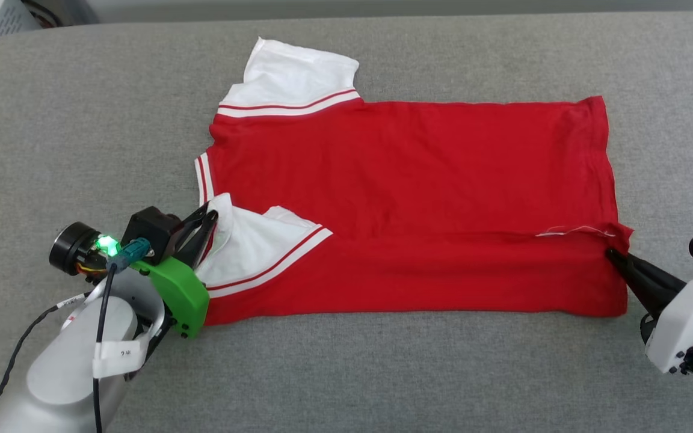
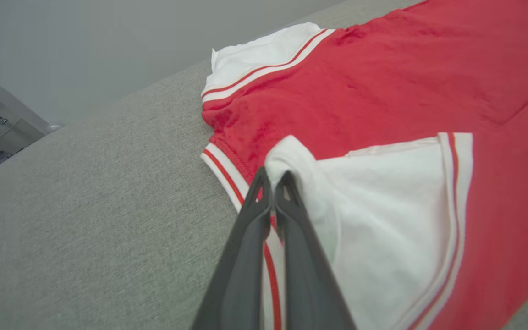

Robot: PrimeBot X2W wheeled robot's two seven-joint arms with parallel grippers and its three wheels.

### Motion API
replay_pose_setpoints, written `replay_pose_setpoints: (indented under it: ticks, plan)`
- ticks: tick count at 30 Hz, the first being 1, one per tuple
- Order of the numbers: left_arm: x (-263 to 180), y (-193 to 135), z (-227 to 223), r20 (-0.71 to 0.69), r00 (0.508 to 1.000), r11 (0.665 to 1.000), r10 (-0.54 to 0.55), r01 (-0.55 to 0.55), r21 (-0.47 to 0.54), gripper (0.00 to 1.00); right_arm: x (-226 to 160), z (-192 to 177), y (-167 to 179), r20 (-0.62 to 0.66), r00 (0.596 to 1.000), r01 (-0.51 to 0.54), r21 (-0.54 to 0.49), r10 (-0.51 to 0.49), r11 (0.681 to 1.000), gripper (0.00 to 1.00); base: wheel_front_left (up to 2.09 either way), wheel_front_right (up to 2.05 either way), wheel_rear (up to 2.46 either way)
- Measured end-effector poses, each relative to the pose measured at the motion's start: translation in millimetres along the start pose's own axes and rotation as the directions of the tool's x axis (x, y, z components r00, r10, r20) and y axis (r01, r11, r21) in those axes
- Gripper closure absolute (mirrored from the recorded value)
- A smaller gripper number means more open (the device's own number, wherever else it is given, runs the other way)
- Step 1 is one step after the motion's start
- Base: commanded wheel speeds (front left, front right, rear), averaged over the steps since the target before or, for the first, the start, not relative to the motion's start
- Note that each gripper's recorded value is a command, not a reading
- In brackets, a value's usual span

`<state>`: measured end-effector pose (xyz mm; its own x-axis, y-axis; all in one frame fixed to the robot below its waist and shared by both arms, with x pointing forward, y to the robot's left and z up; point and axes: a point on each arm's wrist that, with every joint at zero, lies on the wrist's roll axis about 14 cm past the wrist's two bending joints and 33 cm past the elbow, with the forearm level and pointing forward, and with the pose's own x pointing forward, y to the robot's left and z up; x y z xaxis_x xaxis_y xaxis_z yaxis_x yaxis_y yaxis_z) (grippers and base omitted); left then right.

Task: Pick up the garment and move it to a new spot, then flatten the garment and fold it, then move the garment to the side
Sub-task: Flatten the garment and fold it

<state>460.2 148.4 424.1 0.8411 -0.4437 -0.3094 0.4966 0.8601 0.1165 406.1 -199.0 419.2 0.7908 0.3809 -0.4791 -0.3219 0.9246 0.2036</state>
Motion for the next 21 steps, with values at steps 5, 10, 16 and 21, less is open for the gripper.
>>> replay_pose_setpoints:
  ticks: [5,10,16,21]
  plan:
    - [14.6,-0.3,-32.9,-0.086,0.996,1.000,-0.020,0.019,-0.018,1.00,15.9,-15.5,-12.2,-0.069,0.997,0.022,0.004,-0.022,1.000,1.00,0.00,0.00,0.00]
    - [19.5,-2.7,-52.4,-0.128,0.991,0.999,-0.025,0.020,-0.036,1.00,24.0,-34.0,-14.1,-0.135,0.991,0.023,0.007,-0.022,1.000,1.00,0.00,0.00,0.00]
    - [15.8,0.1,-46.1,-0.107,0.994,0.998,0.009,-0.016,-0.065,0.00,24.8,-19.1,-13.3,-0.060,0.998,0.030,0.003,-0.030,1.000,0.00,0.00,0.00,0.00]
    - [3.7,16.1,-25.5,-0.061,0.996,0.996,0.062,-0.066,-0.066,0.00,12.9,2.4,-10.8,0.040,0.999,0.037,0.002,-0.037,0.999,0.00,0.00,0.00,0.00]
